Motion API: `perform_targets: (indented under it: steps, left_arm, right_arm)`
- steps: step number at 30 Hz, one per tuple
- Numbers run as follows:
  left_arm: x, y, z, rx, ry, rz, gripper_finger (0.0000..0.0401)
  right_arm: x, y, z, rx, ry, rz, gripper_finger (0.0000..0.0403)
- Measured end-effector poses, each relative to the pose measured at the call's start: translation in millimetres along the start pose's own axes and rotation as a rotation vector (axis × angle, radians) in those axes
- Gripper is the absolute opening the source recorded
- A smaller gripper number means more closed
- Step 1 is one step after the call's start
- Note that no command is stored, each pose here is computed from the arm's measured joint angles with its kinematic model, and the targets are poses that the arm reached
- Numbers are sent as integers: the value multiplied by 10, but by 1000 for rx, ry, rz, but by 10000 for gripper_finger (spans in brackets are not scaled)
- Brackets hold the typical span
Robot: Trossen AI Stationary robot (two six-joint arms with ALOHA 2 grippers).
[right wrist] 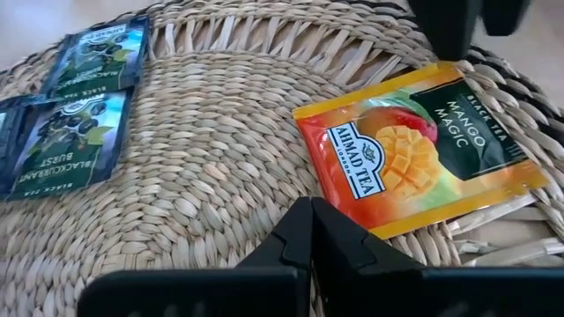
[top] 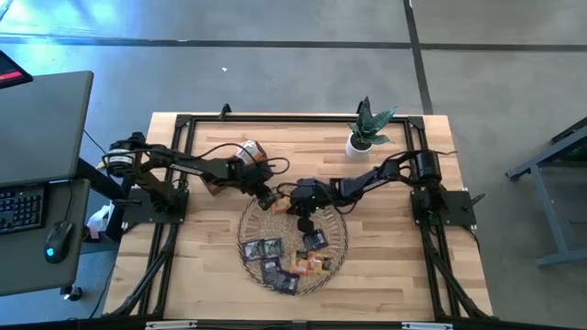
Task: Pick & Place Tea
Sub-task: Put the top left orange tea bag into the middle compartment of the wooden organizer
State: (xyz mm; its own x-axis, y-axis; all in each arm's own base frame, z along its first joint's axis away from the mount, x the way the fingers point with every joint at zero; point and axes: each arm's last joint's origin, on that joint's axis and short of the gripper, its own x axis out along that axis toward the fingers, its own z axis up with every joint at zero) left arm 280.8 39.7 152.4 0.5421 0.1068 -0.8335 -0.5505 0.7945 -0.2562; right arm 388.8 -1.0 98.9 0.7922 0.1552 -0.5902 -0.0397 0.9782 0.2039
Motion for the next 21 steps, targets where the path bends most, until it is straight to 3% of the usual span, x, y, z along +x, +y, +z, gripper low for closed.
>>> perform_targets:
  steps: [7,15,21]
  left_arm:
    - [74,-12,-1,-53,9,-28,153]
    - [72,-54,29,-59,3,-118,153]
    - [73,-39,17,-64,5,-85,153]
  right_arm:
    - [-1,-24,-7,-4,-1,-79,1]
    - [-1,-24,2,-8,-11,-83,1]
    - [-1,-23,1,-8,-9,-82,1]
